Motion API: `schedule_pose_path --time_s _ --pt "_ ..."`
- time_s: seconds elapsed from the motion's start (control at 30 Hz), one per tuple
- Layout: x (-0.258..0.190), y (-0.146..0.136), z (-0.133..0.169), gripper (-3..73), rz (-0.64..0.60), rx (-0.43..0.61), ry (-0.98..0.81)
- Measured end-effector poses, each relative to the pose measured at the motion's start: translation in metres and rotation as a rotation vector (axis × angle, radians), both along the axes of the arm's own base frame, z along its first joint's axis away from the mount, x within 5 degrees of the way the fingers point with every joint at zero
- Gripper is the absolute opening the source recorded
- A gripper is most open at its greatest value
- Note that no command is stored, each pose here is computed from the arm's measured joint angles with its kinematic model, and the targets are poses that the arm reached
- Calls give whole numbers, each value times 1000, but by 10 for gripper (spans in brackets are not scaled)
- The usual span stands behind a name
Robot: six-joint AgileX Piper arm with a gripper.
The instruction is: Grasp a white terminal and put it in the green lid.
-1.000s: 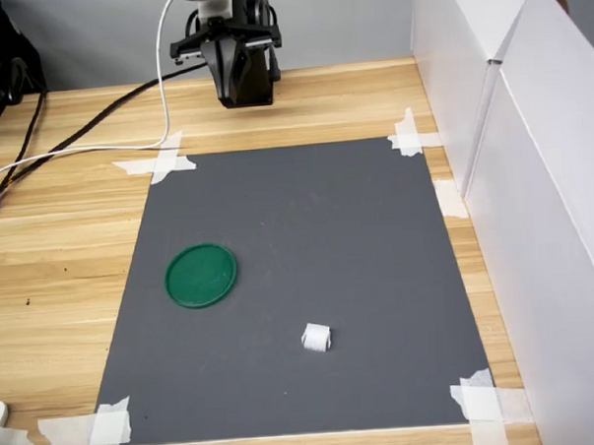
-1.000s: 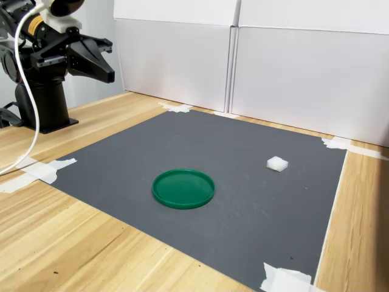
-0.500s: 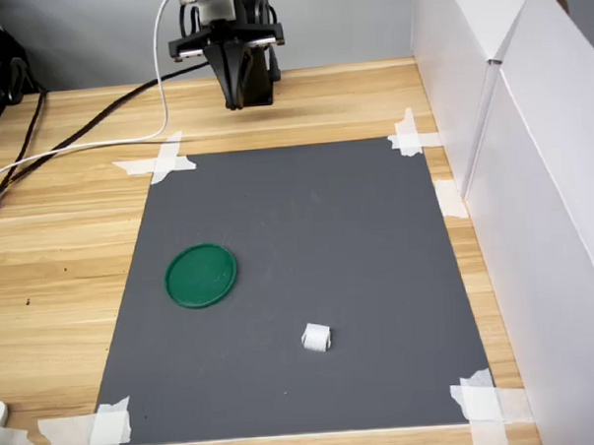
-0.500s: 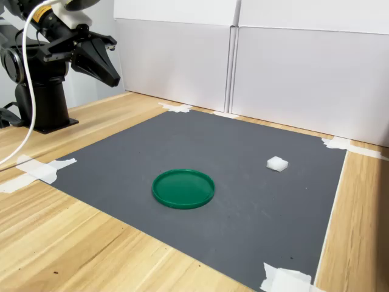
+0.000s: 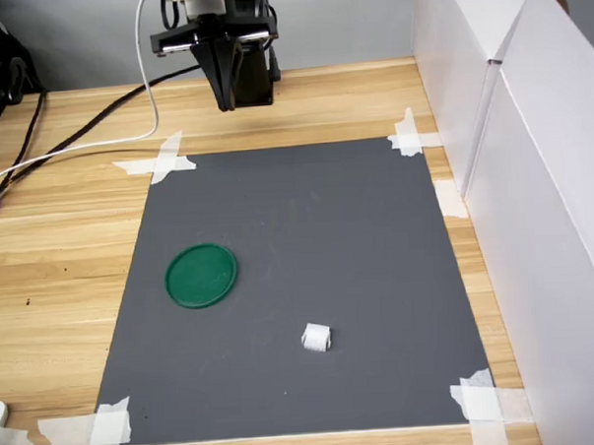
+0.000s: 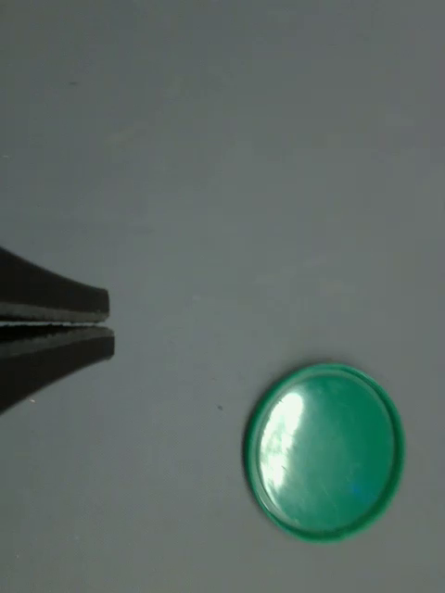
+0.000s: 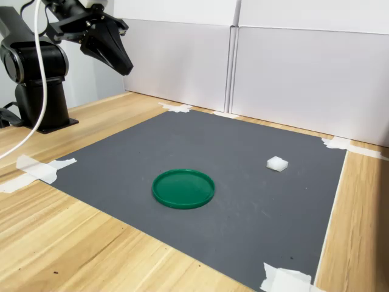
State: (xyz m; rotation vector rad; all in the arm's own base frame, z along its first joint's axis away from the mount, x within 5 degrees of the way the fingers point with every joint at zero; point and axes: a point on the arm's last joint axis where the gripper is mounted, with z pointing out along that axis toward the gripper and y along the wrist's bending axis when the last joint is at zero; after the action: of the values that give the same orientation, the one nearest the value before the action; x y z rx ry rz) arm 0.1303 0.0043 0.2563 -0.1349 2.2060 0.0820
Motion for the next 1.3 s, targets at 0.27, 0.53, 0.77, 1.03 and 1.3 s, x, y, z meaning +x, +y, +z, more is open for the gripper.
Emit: schedule_pose_path --time_s 0.27,0.53,0.77,1.03,1.3 --pt "31 0 13 -15 110 -54 130" --pt "70 0 41 -15 173 -67 163" --pt "113 -1 61 -15 167 -11 137" --pt "161 -1 93 -15 244 1 147" --pt "204 5 124 -15 453 -35 166"
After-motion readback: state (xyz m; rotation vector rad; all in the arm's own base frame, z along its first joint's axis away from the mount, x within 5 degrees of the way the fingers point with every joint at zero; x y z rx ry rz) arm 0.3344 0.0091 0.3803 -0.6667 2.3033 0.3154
